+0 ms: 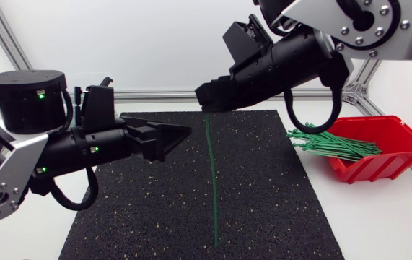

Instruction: Take a green cable tie from the red box, thread the tail through the head to close it, then place it in the transparent bin on the left.

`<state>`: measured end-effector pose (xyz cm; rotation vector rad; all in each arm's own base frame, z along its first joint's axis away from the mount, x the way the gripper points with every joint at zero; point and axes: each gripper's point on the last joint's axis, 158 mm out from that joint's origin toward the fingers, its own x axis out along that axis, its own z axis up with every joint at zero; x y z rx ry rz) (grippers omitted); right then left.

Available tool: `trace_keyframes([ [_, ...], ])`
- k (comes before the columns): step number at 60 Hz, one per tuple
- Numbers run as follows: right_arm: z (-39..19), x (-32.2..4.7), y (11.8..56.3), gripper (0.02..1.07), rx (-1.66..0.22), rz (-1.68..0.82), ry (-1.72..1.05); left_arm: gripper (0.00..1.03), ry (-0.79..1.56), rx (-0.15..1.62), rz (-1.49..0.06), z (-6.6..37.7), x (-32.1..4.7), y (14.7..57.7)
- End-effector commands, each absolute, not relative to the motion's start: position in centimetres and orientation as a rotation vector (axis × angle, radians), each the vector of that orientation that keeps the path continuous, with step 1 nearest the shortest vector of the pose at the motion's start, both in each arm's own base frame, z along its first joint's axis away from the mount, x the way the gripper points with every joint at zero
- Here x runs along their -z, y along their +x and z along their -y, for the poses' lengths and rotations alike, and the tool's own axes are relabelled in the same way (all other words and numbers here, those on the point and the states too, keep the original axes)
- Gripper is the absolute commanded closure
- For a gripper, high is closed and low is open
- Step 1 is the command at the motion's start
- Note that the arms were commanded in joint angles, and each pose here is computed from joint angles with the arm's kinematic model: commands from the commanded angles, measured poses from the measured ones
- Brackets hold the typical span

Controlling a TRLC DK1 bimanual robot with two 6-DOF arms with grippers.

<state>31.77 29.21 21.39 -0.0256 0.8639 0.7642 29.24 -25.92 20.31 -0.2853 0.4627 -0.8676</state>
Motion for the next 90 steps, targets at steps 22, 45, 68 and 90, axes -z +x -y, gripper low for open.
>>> trace_keyframes([
  [22, -29.3, -21.9, 33.7, 1.01, -0.750, -0.870, 0.044, 0.11, -0.239, 0.994, -0.421, 30.3, -21.5, 29.1],
  [45, -29.8, -21.3, 33.5, 1.01, -0.759, -0.878, 0.048, 0.30, -0.243, 0.993, -0.400, 31.3, -21.7, 30.5],
  [68, -30.2, -21.6, 32.7, 1.01, -0.775, -0.865, 0.053, 0.49, -0.250, 0.960, -0.385, 30.3, -21.6, 31.8],
  [90, -30.3, -22.4, 32.2, 1.01, -0.786, -0.842, 0.053, 0.68, -0.252, 0.922, -0.383, 29.9, -21.3, 33.4],
])
